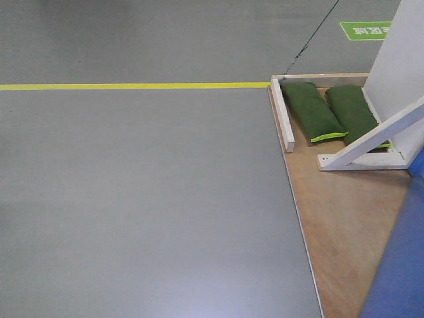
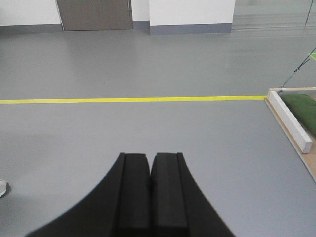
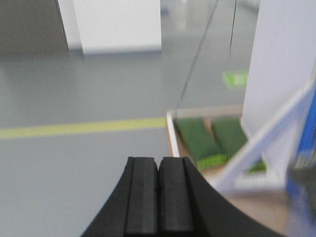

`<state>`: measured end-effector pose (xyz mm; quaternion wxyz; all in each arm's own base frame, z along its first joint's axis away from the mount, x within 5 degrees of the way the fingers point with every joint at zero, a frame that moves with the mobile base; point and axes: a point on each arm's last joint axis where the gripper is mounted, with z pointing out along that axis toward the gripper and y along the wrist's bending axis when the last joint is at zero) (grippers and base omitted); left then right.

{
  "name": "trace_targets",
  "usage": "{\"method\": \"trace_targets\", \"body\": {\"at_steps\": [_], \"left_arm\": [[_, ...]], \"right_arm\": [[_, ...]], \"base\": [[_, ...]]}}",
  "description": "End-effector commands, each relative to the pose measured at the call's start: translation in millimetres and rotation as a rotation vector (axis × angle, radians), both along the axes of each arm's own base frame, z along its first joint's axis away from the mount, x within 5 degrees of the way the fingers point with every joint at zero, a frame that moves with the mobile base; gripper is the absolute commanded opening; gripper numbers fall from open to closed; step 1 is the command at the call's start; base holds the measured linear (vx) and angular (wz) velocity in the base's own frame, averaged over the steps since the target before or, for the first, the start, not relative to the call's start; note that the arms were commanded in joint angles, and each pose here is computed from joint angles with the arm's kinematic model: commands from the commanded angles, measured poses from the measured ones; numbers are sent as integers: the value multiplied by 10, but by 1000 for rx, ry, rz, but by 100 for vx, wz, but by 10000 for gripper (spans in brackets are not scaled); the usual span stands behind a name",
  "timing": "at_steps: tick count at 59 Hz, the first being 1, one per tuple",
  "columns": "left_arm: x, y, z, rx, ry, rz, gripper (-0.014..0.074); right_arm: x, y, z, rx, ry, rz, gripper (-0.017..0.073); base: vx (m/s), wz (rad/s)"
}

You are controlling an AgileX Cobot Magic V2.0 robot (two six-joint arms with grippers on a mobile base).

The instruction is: Move to blue door and open it

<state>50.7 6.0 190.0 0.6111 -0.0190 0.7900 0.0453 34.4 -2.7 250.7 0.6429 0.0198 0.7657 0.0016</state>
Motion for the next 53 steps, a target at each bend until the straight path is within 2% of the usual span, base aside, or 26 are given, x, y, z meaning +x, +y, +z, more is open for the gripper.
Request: {"method": "trace_targets", "body": {"at_steps": [1, 5, 13, 18, 25, 37, 46, 53], "left_arm": [[-8, -5, 168, 1, -122, -3, 73], [-8, -5, 168, 1, -122, -3, 73], [-8, -5, 168, 1, -122, -3, 73], [-8, -5, 168, 1, -122, -3, 73], [-8, -5, 168, 1, -122, -3, 73], [-8, -5, 168, 1, -122, -3, 73], [-8, -5, 168, 1, -122, -3, 73], [-8, -5, 168, 1, -122, -3, 73]], "right_arm": [[-214, -11, 641, -30, -256, -12, 8], [-341, -35, 967, -83, -341, -38, 8], [-583, -130, 1646, -294, -482, -165, 8], [-650, -159, 2051, -354, -538, -214, 8], [-659, -169, 2605, -373, -611, -245, 8], [-734, -165, 3458, -344, -775, -271, 8], [-784, -166, 3832, -334, -866, -291, 8], [-803, -181, 4007, -362, -908, -332, 8]], "base": [[4, 0], [3, 0], [2, 0], [0, 0], [0, 0], [0, 0], [0, 0], [0, 0]]}}
